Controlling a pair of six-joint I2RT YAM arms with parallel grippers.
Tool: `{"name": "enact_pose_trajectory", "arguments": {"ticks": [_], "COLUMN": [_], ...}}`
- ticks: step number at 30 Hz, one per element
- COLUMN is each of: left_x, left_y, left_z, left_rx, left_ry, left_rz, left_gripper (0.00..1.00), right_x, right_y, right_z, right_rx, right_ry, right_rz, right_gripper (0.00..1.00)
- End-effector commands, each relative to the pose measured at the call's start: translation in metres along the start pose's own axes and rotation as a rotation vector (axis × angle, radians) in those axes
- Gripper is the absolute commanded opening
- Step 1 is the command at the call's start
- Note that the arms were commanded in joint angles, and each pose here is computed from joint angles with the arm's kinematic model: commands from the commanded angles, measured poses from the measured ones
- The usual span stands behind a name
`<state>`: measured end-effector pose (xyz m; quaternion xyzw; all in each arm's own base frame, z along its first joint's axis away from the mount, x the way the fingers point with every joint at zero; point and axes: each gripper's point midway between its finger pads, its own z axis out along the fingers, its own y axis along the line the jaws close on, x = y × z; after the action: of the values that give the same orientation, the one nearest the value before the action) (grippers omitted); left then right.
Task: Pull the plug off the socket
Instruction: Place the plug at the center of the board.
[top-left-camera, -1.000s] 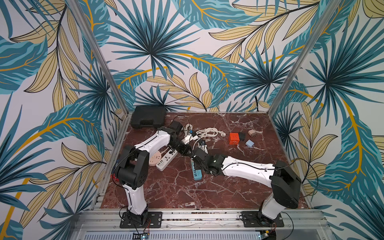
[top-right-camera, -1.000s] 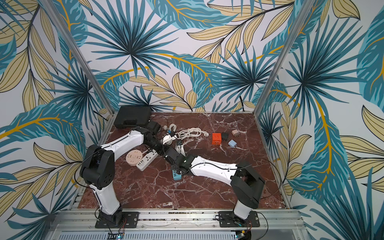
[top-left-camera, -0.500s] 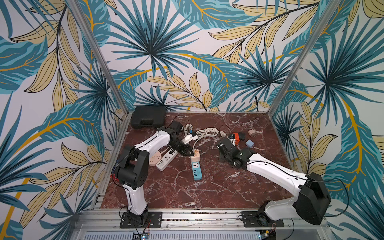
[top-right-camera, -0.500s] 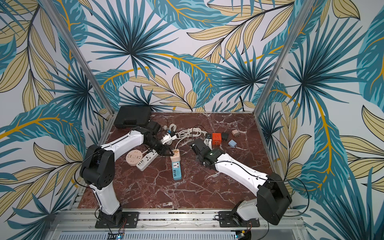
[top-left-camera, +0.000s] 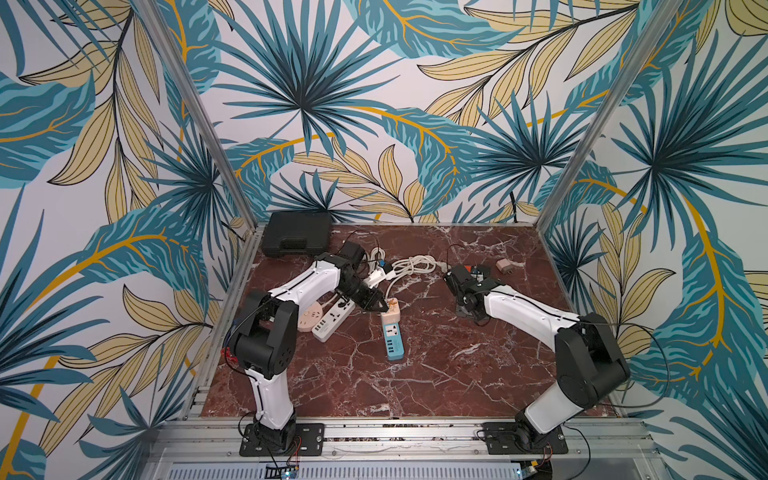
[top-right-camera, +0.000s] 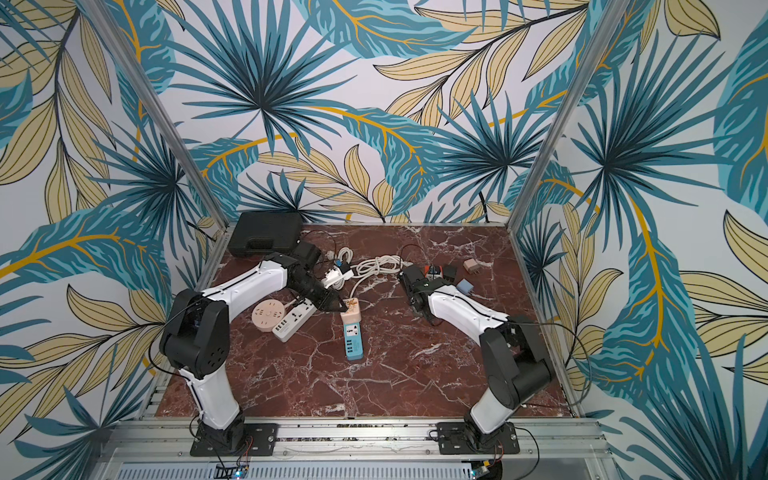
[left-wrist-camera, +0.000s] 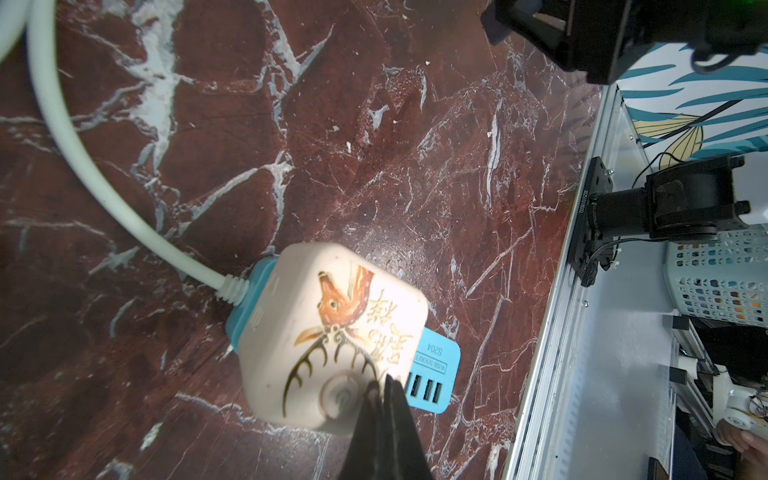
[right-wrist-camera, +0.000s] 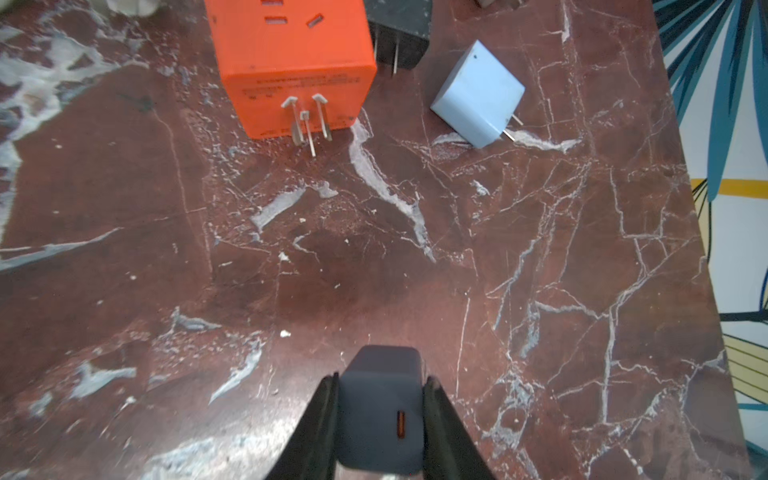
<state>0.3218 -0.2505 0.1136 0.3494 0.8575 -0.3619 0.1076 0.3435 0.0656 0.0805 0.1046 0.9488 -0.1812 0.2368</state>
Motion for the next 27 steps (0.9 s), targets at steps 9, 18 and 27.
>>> {"name": "enact_pose_trajectory", "arguments": {"ticks": [9,18,27], "left_x": [0.037,0.034,0.027], "left_y": [0.028,0.023,0.012], "left_z": [0.016,0.013,0.007], "left_rx": [-0.079,-0.066,-0.031], "left_ry": [0.122,0.108,0.086], "left_rz": [-0.082,-0.072,-0.04], "left_gripper": [0.0,0.0,0.0], "right_x": [-0.013,-0.017,-0.026], "right_y": [0.012,0.024,0.03], "right_z": [0.028,0.028,-0.006], "right_rx": [0.129,0.073,-0.085], "right_ry": [0.043,0.046,0.012], "right_rz": [-0.124,-0.116,-0.061], "right_gripper": [0.3,0.5,0.51]}}
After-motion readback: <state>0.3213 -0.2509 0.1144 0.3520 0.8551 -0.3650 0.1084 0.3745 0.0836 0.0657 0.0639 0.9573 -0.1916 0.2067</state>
